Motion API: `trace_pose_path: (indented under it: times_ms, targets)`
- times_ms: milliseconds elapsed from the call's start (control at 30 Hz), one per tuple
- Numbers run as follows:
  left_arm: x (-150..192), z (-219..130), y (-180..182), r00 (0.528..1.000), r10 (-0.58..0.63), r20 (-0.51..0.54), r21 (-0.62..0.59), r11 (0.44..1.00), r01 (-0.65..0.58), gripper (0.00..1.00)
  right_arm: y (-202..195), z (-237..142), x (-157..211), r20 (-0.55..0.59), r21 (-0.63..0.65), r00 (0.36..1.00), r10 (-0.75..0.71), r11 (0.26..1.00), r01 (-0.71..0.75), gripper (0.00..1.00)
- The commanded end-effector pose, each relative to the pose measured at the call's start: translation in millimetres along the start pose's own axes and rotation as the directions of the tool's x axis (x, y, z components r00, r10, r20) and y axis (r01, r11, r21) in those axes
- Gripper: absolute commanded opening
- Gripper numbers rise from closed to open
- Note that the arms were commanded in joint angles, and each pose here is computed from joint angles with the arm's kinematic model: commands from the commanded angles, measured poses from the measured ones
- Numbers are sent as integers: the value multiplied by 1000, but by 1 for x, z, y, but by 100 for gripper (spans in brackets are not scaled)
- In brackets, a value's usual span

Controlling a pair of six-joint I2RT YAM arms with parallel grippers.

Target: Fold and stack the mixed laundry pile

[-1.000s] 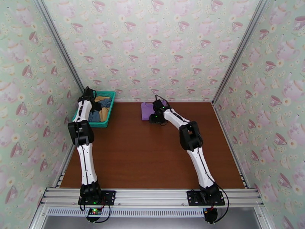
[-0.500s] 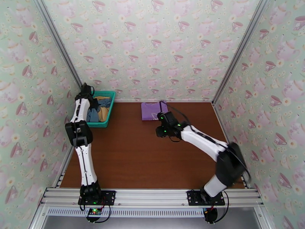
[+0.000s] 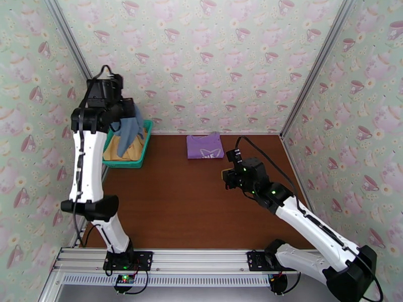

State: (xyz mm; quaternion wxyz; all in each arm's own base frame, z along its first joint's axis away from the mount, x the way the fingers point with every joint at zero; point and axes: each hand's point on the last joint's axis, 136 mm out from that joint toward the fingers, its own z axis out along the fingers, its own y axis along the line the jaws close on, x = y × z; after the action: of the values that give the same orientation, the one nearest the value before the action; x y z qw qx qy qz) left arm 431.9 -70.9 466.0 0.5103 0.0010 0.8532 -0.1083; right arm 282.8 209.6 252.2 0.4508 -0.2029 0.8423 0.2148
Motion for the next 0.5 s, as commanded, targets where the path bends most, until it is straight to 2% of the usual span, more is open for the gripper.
trace_pose_path:
  times_ms: [0, 133, 200, 267, 333, 467]
  targets:
    - [51, -25, -43, 985, -32, -167, 118, 992, 53, 0, 16, -1, 4, -7, -108, 996, -85, 991, 84, 7]
    - [102, -29, -72, 965, -7, -263, 141, 989, 46, 0, 38, 14, 21, -13, -254, 991, -130, 959, 122, 26]
    - [130, -23, -76, 950, -19, -310, 139, 988, 65, 0, 47, 21, 35, -33, -319, 987, -155, 938, 137, 40]
    - [159, -15, -77, 935, -39, -352, 128, 988, 89, 0, 51, 32, 56, -67, -329, 977, -203, 929, 170, 59]
    - [188, -6, -78, 919, -55, -390, 125, 986, 112, 0, 50, 42, 77, -107, -319, 966, -234, 929, 189, 69]
    - [260, 18, -76, 869, -94, -485, 101, 982, 162, 0, 47, 62, 115, -204, -324, 959, -195, 938, 122, 72]
